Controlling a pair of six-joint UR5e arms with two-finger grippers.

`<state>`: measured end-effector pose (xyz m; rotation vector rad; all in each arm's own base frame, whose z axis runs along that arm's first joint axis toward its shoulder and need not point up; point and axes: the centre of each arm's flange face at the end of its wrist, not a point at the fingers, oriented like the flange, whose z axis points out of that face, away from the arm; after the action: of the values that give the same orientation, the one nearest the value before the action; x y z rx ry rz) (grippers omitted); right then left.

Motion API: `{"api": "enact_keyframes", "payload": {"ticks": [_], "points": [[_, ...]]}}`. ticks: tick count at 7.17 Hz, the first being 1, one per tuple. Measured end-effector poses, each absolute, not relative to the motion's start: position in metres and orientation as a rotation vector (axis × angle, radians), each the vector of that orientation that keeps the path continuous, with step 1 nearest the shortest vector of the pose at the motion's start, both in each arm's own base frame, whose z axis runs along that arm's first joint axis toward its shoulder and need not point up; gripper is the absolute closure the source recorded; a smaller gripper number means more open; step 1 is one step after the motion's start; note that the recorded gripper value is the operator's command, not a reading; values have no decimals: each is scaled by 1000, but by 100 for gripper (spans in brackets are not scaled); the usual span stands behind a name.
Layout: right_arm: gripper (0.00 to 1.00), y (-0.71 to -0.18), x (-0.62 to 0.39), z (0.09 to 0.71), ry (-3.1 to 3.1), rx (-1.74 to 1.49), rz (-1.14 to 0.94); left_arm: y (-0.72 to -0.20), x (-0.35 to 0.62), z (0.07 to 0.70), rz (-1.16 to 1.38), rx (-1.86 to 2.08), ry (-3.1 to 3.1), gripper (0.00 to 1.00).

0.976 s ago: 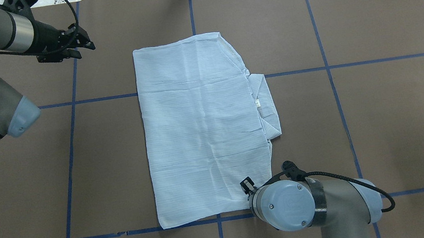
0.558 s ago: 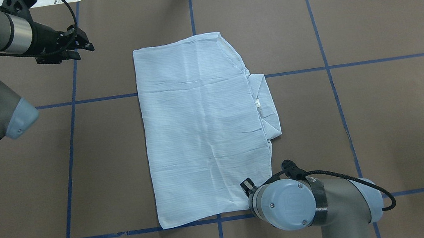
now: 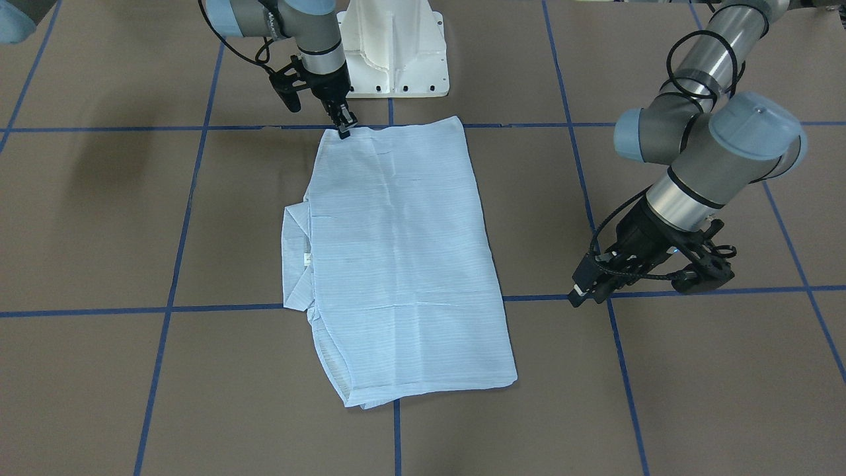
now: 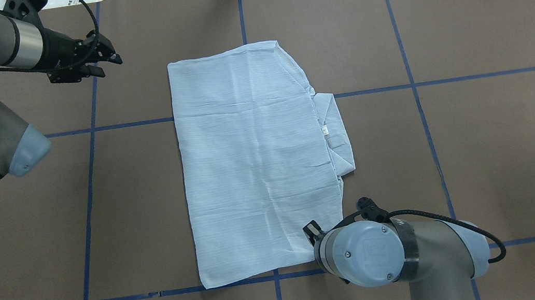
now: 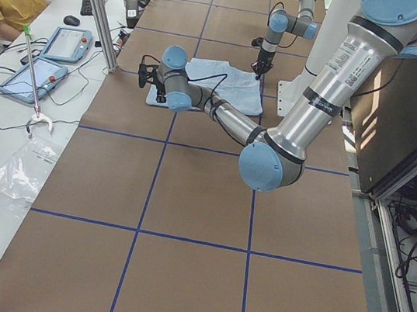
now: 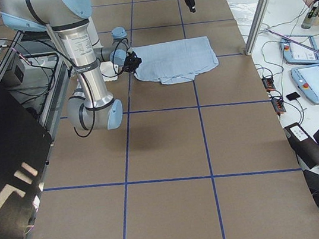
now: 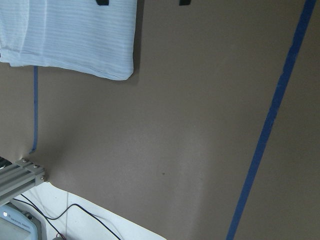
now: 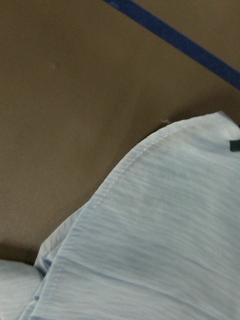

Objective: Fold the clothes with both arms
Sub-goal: 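Lower the left gripper to the bundle's near end and grasp it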

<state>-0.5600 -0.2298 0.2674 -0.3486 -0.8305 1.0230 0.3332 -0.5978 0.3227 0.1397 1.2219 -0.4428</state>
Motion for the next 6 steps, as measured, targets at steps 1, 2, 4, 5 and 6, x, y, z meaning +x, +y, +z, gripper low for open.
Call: {"api": "enact_keyframes", "payload": {"ticks": [1, 2, 4, 5, 6], "points": [[100, -230, -555, 263, -839, -353, 1023, -565, 355, 310, -505, 65, 1260, 43], [100, -230, -552, 262, -841, -354, 1023, -513, 379, 299, -560, -9, 1285, 40], [100, -228, -551, 266, -824, -348, 1024, -402, 429, 281, -675, -124, 1250, 40], [100, -226, -552, 267, -818, -346, 1022, -351, 457, 274, -750, -181, 1209, 40], [100, -226, -552, 268, -816, -346, 1020, -310, 481, 271, -809, -227, 1168, 40]]}}
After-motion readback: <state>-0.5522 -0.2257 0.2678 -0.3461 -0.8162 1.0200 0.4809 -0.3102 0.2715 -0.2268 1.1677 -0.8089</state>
